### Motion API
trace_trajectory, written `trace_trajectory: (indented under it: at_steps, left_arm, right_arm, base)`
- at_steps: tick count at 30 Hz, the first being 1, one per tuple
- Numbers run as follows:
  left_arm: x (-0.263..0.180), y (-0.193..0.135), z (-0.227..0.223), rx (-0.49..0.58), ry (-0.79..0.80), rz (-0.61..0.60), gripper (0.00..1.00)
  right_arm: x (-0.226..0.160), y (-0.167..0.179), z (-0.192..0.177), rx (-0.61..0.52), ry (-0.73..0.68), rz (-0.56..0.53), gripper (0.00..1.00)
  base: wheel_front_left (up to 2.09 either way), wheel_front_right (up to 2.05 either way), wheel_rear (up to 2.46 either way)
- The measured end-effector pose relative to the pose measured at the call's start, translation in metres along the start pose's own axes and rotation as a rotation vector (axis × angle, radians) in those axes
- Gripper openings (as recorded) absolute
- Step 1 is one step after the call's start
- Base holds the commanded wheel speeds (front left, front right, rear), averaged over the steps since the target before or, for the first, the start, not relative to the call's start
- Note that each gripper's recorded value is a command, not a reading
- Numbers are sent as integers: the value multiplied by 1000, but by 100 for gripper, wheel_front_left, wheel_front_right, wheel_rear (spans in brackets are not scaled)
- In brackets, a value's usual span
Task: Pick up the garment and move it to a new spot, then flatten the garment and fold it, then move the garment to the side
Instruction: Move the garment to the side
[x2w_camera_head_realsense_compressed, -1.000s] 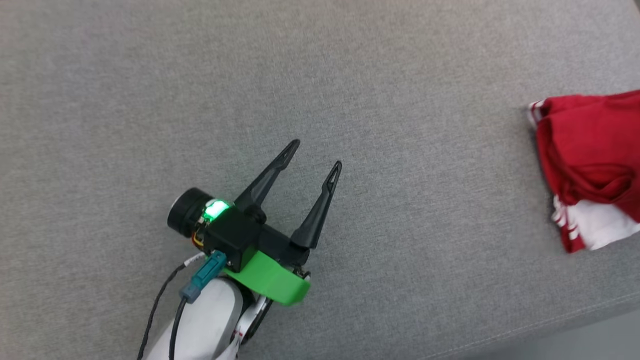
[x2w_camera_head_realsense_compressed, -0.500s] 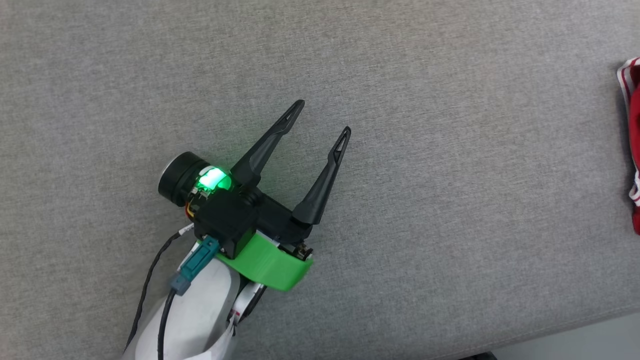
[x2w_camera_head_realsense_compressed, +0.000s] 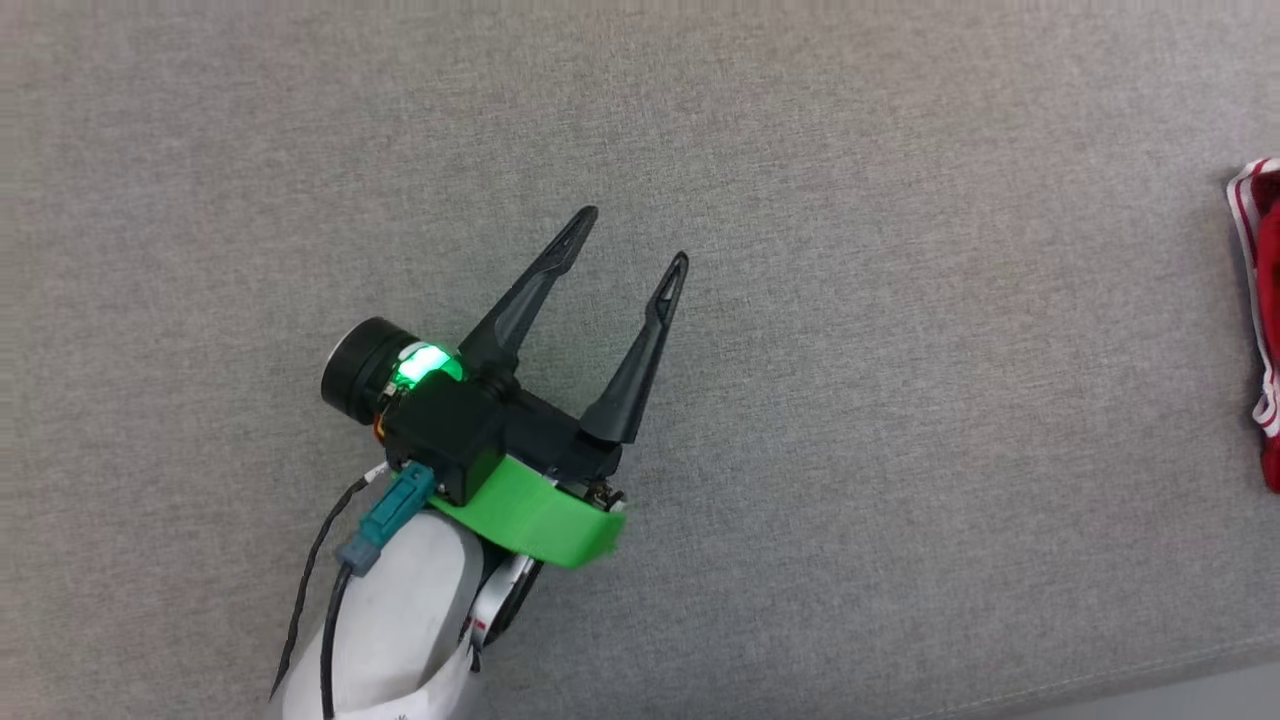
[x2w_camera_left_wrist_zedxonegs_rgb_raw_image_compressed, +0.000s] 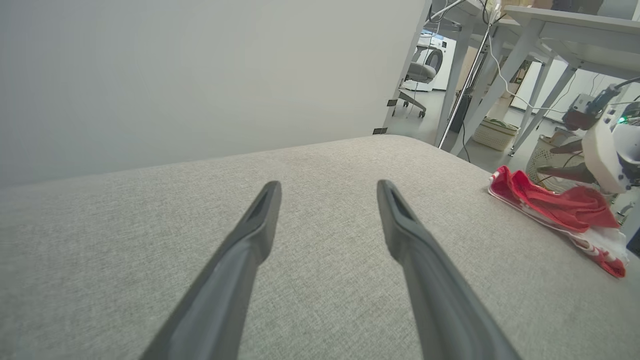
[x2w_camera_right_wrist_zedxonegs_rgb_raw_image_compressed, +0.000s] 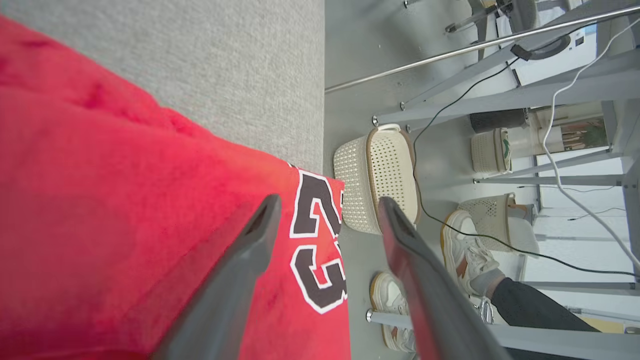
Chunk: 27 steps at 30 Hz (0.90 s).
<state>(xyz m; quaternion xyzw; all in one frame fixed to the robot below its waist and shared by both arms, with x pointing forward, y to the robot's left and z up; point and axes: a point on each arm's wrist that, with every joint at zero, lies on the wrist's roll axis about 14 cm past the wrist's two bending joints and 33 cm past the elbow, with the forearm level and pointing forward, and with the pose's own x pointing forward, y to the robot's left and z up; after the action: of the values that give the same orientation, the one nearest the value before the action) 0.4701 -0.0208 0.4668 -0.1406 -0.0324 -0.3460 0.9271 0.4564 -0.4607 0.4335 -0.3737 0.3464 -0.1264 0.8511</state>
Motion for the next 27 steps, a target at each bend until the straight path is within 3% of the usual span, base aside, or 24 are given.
trace_trajectory:
  at_steps: [8,16,27]
  left_arm:
    - [-27,11,26,45,-5,109,100]
    - [-63,26,64,85,-57,254,100]
    - [-117,39,93,125,-96,411,100]
  right_arm:
    - [-36,-6,73,46,-260,12,100]
    - [-104,3,165,310,-630,91,100]
    - [-186,44,195,627,-884,207,100]
  base:
    - [0,0,0]
    - [0,0,0]
    - [0,0,0]
